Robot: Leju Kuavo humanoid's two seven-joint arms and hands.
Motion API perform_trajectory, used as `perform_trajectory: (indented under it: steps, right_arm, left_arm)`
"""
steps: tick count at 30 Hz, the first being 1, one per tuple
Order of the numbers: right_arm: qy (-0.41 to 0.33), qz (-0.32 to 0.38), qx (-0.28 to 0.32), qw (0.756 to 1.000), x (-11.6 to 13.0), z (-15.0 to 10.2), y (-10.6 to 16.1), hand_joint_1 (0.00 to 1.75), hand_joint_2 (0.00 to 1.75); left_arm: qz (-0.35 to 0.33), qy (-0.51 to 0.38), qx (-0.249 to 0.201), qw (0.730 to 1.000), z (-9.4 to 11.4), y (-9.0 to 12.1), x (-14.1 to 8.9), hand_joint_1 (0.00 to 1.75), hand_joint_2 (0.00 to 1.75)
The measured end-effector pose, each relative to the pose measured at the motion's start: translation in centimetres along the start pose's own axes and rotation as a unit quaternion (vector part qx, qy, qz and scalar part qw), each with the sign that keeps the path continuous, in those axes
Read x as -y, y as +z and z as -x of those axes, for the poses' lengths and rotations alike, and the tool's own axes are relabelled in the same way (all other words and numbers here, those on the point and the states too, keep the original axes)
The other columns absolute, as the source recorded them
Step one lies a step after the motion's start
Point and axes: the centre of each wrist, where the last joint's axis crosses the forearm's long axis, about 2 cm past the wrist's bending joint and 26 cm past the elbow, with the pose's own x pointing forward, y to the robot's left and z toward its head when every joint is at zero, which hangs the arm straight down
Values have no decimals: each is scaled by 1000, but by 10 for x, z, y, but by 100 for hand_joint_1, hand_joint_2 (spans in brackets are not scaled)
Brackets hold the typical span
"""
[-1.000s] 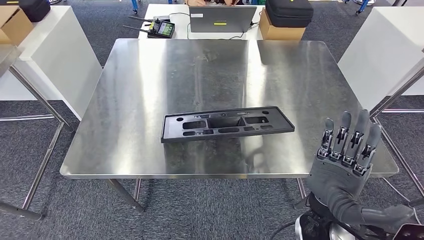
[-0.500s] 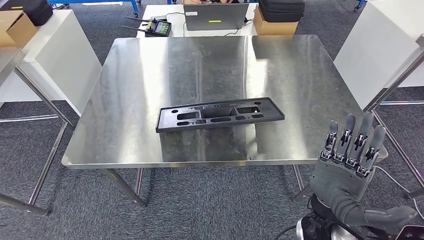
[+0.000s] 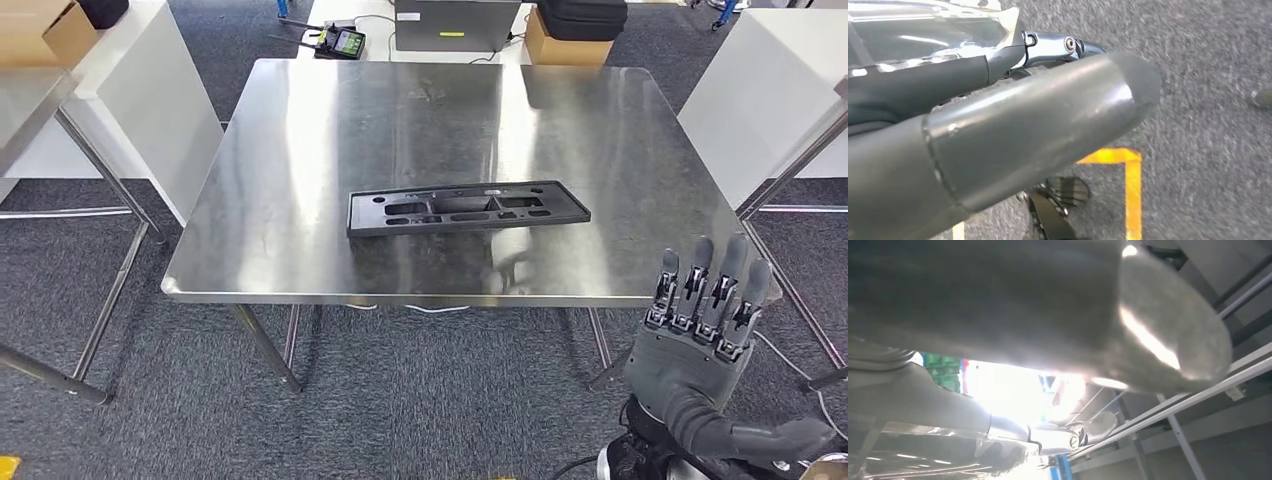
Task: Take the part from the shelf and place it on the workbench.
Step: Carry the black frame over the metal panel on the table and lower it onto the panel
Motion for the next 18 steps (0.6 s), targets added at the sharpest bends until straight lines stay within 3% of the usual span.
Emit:
perform_trajectory:
  steps: [18]
  right_arm:
    - [5, 12, -5, 1000, 3, -1, 0, 0, 0]
  left_arm:
    - [-2, -4, -4, 1000, 1, 0, -1, 0, 0]
